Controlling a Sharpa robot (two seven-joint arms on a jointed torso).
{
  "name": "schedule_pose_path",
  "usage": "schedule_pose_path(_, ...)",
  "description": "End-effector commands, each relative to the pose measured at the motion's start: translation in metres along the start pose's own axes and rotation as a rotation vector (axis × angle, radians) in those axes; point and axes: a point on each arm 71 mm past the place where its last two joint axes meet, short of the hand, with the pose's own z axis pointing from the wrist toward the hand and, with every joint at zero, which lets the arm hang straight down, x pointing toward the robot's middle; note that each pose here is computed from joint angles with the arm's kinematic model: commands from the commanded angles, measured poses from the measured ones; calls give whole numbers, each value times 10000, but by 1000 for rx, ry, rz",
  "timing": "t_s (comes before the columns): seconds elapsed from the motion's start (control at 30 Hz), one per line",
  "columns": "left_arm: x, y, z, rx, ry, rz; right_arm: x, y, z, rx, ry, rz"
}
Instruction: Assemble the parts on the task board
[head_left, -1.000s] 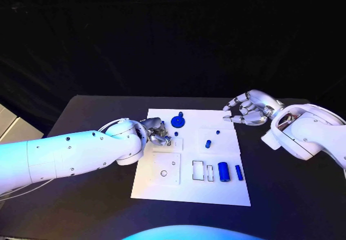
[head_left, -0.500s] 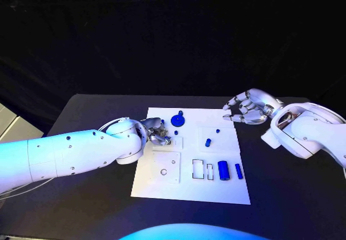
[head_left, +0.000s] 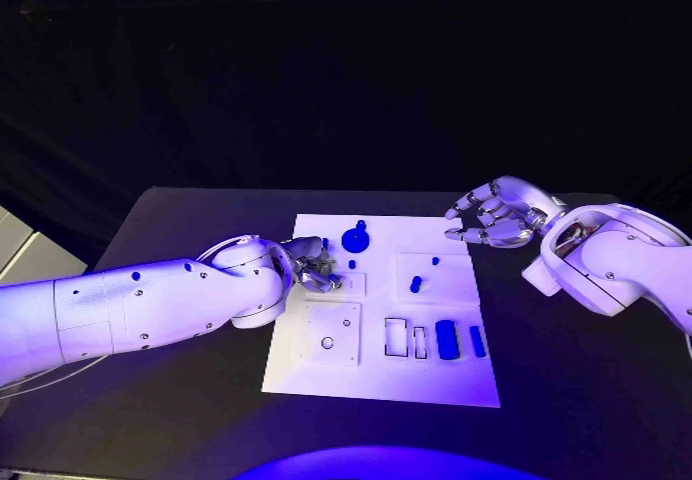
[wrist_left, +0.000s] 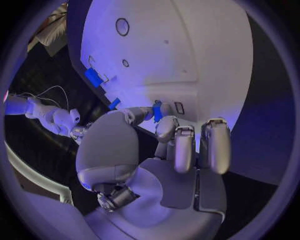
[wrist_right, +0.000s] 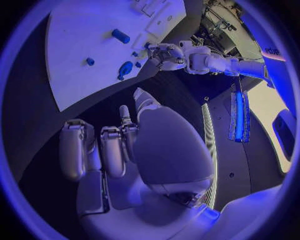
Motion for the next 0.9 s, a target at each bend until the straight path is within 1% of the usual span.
schedule_pose_path(0.03, 44, 17, -4, -8, 38, 18, 15, 5, 0, -7, 15, -9)
schedule_pose_path(0.3, 62, 14, -7, -10, 51, 12, 18, 7, 2, -7, 16, -9)
schedule_pose_path(0.67, 60, 19, -8, -8, 44, -10, 21, 6, 3, -7, 17, -9)
schedule_pose_path(0.9, 81, 29, -14, -15, 78, -26, 23, 3, 1, -5, 19, -9)
